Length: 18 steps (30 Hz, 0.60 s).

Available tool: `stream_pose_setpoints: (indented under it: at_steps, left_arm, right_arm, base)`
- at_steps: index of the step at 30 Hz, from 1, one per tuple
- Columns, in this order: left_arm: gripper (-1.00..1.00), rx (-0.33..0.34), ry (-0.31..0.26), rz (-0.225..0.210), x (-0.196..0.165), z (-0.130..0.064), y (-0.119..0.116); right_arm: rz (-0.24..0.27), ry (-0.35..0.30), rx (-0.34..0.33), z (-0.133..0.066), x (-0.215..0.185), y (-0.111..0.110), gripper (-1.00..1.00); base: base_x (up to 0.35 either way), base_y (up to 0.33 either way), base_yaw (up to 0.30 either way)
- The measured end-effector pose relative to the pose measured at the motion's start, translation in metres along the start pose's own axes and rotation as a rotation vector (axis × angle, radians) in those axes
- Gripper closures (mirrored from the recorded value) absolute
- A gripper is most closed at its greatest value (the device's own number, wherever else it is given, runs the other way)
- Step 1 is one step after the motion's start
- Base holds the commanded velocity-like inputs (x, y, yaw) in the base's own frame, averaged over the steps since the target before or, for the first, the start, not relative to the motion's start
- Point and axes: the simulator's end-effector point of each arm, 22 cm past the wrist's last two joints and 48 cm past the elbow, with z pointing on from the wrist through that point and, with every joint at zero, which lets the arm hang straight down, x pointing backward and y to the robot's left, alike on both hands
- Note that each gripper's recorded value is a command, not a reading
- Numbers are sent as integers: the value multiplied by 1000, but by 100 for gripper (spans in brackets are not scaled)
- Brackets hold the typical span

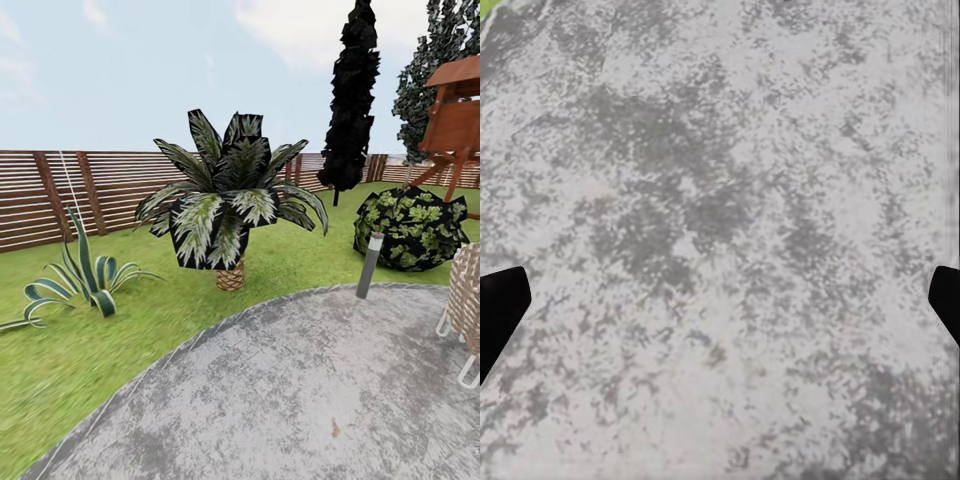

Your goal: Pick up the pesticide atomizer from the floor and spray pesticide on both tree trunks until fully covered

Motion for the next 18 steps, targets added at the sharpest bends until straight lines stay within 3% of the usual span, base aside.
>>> stream_pose_setpoints:
  at_steps: [9,18]
  left_arm:
    - [-100,-5,-1,-3,0,0,3]
    - [-100,-27,0,-36,0,0,11]
  right_arm:
    - [-2,2,5,0,1,-3,-100]
    - [0,1,15,0,0,-7,-100]
  base:
    - [0,0,-266]
    - [0,0,-271]
